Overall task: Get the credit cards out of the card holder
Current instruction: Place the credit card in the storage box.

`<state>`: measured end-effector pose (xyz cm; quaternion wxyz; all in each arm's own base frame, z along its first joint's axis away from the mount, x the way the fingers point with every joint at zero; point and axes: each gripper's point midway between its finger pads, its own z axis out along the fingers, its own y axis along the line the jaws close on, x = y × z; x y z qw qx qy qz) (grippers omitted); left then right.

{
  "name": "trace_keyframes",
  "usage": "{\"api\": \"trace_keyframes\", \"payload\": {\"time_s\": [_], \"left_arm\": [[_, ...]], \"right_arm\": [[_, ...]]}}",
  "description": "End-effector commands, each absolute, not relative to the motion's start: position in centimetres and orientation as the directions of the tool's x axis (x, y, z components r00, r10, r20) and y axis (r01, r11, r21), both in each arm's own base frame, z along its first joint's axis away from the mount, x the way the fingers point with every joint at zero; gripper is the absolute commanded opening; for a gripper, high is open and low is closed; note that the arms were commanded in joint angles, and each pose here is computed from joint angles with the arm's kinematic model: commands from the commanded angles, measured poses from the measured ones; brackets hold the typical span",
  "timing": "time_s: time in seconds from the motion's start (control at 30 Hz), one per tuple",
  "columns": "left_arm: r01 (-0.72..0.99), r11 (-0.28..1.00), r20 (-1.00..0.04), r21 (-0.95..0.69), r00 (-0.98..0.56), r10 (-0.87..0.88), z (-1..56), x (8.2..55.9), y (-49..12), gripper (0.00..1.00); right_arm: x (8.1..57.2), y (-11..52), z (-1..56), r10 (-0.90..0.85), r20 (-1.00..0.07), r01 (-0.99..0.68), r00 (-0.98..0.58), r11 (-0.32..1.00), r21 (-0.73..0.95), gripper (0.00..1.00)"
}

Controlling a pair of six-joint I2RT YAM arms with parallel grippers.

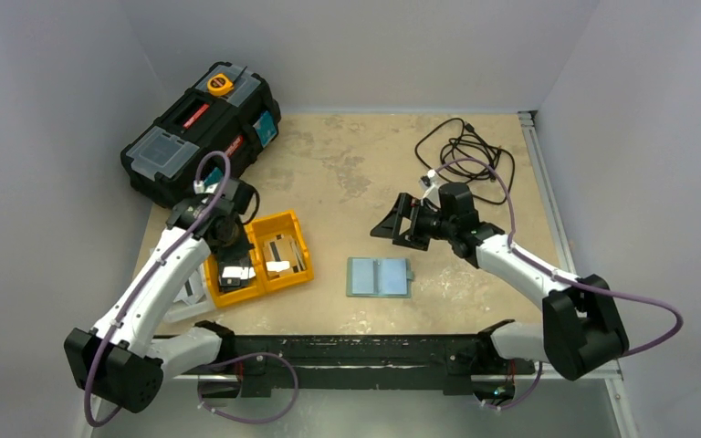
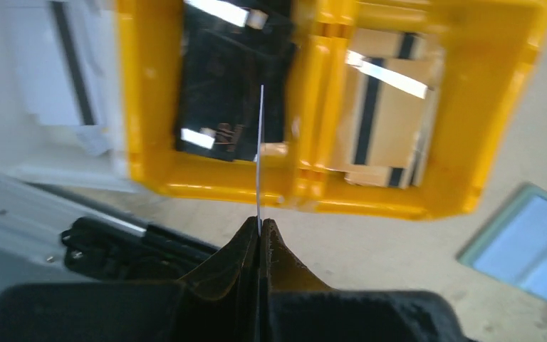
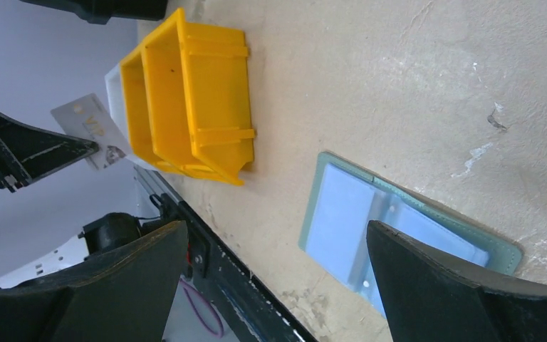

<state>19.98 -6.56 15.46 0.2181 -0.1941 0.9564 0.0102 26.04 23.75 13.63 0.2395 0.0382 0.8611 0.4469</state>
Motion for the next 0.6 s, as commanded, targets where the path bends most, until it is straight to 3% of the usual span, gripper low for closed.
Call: {"api": "trace_keyframes", "payload": {"time_s": [0.0,0.37,0.57], "left_arm": [[-0.486,0.858,-0.442,0.168,-0.815,-0.375,16.6,18.3,0.1,0.00],[-0.654,0.650,-0.360,0.387,-0.756,-0.546,15.3,17.4,6.7,0.00],[-0.702,0.580,-0.309,0.413,-0.707,-0.636,13.1,16.4,9.1,0.00]], "right_arm": [[27.1,24.5,15.0,0.240,-0.441,-0.232,-0.865,0.588,0.774,0.99],[26.6,25.0,13.8,0.138,-0.437,-0.280,-0.889,0.592,0.756,0.99],[26.0,25.3,13.8,0.124,-0.436,-0.294,-0.891,0.576,0.763,0.99]]}}
